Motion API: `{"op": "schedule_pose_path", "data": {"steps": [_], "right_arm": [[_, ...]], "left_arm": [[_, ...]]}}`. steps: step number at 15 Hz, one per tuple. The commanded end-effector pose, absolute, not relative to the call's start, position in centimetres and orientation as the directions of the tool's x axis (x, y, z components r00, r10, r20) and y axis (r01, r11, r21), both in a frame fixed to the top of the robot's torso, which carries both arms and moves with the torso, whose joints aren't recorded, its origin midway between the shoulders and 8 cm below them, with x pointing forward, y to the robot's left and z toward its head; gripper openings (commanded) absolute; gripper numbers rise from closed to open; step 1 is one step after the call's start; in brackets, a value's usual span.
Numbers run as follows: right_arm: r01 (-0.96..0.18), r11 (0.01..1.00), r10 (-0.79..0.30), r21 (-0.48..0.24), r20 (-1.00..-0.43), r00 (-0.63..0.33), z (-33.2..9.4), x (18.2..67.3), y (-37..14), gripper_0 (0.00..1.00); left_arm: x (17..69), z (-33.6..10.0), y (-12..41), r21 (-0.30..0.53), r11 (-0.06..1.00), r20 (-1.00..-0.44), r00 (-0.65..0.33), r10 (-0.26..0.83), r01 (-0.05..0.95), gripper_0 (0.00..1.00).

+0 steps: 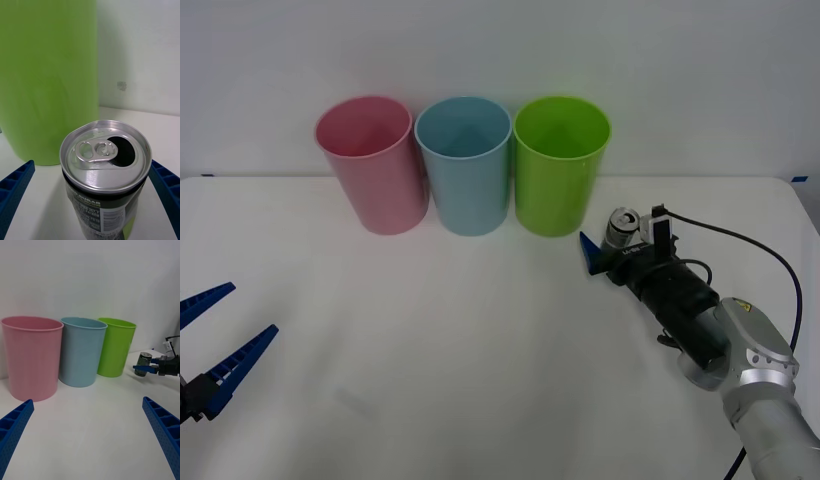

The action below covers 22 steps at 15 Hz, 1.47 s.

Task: Grasp the object on the table and drop it into the matching bin: aluminum can to the light blue bin, PET bottle to the pink bin.

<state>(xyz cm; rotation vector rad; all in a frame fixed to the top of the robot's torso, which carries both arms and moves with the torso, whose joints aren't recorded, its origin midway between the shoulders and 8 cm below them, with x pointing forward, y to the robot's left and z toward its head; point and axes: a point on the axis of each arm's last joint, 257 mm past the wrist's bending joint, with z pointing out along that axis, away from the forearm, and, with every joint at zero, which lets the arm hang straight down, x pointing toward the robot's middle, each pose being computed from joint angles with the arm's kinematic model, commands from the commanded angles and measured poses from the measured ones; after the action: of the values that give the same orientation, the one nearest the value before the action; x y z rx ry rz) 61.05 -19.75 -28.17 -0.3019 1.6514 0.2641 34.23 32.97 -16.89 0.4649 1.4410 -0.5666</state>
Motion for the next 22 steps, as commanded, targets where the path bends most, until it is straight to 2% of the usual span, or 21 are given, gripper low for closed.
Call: {"op": "schedule_pose_path", "data": {"steps": [1, 2, 12, 20, 22], "right_arm": [[-0.351, 0.936, -0.048, -0.014, -0.995, -0.088, -28.1, 61.0, -19.7, 0.19], [-0.353, 0.936, -0.050, -0.016, -0.995, -0.086, -28.1, 61.0, -19.6, 0.00], [-0.394, 0.919, -0.040, -0.011, -0.997, -0.064, -27.7, 60.2, -18.8, 0.00], [-0.428, 0.903, -0.017, -0.034, -0.999, 0.043, -23.7, 54.9, -18.5, 0.00], [-0.448, 0.894, 0.035, 0.015, -0.999, 0.038, -22.7, 53.5, -17.9, 0.00]], "left_arm": [[34.2, -16.9, 33.0, -0.039, 0.785, -0.996, 0.041, -0.082, 0.618, 1.00], [34.2, -16.9, 33.0, -0.039, 0.785, -0.996, 0.041, -0.082, 0.618, 1.00], [34.2, -16.9, 33.0, -0.039, 0.785, -0.996, 0.041, -0.082, 0.618, 1.00], [34.2, -16.9, 33.0, -0.039, 0.785, -0.996, 0.041, -0.082, 0.618, 1.00], [34.2, -16.9, 33.0, -0.039, 0.785, -0.996, 0.041, -0.082, 0.618, 1.00]]}}
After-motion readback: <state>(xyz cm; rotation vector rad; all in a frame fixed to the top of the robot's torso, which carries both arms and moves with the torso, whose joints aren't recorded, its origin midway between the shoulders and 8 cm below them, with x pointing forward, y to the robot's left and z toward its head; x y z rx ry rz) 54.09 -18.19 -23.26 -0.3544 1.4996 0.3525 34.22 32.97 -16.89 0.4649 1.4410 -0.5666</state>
